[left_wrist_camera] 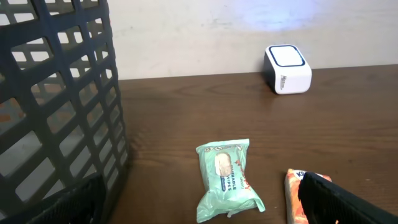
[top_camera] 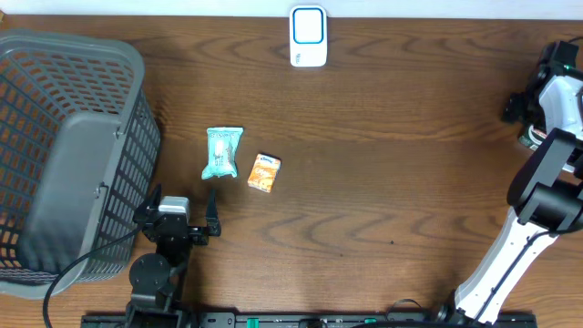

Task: Scan the item barcode
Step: 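Move the Zam-Buk tin to the right edge and release it, then reach the right gripper to the orange Kleenex pack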

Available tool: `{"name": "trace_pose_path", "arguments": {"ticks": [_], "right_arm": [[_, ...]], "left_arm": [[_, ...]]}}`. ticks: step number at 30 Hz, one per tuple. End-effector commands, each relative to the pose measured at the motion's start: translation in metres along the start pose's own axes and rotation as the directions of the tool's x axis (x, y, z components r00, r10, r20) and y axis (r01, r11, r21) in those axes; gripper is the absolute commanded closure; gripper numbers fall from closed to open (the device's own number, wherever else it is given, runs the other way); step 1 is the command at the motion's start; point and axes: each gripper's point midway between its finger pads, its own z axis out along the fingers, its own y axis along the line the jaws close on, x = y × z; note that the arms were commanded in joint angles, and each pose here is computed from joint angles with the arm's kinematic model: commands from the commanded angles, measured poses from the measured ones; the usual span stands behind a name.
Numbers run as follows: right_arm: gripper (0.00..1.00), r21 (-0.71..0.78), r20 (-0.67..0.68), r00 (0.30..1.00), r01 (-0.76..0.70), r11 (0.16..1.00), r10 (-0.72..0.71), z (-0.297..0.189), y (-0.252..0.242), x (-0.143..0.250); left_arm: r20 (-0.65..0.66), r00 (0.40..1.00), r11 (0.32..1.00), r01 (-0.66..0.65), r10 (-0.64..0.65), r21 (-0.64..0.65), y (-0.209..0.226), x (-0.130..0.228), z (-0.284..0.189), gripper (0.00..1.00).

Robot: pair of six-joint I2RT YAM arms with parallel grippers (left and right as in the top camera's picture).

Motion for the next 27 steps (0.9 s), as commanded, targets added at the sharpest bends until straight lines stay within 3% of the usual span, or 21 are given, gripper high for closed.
{"name": "trace_pose_path", "arguments": {"ticks": [1, 3, 6, 9, 13, 16, 17, 18, 21, 24, 27], "right_arm": [[0.01, -0.148, 0.192, 0.972, -0.105, 0.983, 0.133, -0.101, 0.005, -0.045], [0.01, -0.309, 0.214, 0.963, -0.094, 0.946, 0.165, -0.139, 0.030, -0.049], [0.01, -0.582, 0.196, 0.969, -0.011, 0.813, 0.153, -0.204, 0.080, -0.037], [0.01, -0.802, 0.183, 0.981, 0.114, 0.586, 0.060, -0.270, 0.139, -0.010], [0.01, -0.920, 0.192, 0.976, 0.216, 0.327, -0.104, -0.329, 0.208, 0.040], [0.01, -0.908, 0.272, 0.935, 0.328, 0.260, -0.229, -0.351, 0.251, 0.082], [0.01, -0.889, 0.327, 0.904, 0.394, 0.234, -0.276, -0.356, 0.264, 0.098], [0.01, -0.827, 0.448, 0.817, 0.533, 0.177, -0.363, -0.364, 0.287, 0.129], [0.01, -0.689, 0.613, 0.632, 0.721, 0.071, -0.475, -0.369, 0.317, 0.177], [0.01, -0.588, 0.688, 0.502, 0.809, 0.003, -0.524, -0.366, 0.342, 0.213], [0.01, -0.500, 0.761, 0.347, 0.852, -0.155, -0.548, -0.365, 0.366, 0.263]], "left_arm": [[-0.055, 0.999, 1.000, 0.002, -0.002, -0.014, 0.002, 0.018, 0.001, 0.02], [-0.055, 0.999, 1.000, 0.002, -0.002, -0.014, 0.002, 0.018, 0.001, 0.03], [-0.055, 0.999, 1.000, 0.002, -0.002, -0.015, 0.002, 0.018, 0.001, 0.02], [-0.055, 0.999, 1.000, 0.002, -0.002, -0.014, 0.002, 0.018, 0.001, 0.02], [-0.055, 0.999, 1.000, 0.002, -0.002, -0.015, 0.002, 0.018, 0.001, 0.02], [-0.055, 0.999, 1.000, 0.002, -0.002, -0.014, 0.002, 0.018, 0.001, 0.02], [-0.055, 0.999, 1.000, 0.001, -0.002, -0.014, 0.002, 0.018, 0.001, 0.02], [-0.055, 0.999, 1.000, 0.002, -0.002, -0.014, 0.002, 0.018, 0.001, 0.02], [-0.055, 0.999, 1.000, 0.002, -0.002, -0.015, 0.002, 0.018, 0.001, 0.02], [-0.055, 0.999, 1.000, 0.002, -0.002, -0.014, 0.002, 0.018, 0.001, 0.03], [-0.055, 0.999, 1.000, 0.002, -0.002, -0.015, 0.002, 0.018, 0.001, 0.02]]}}
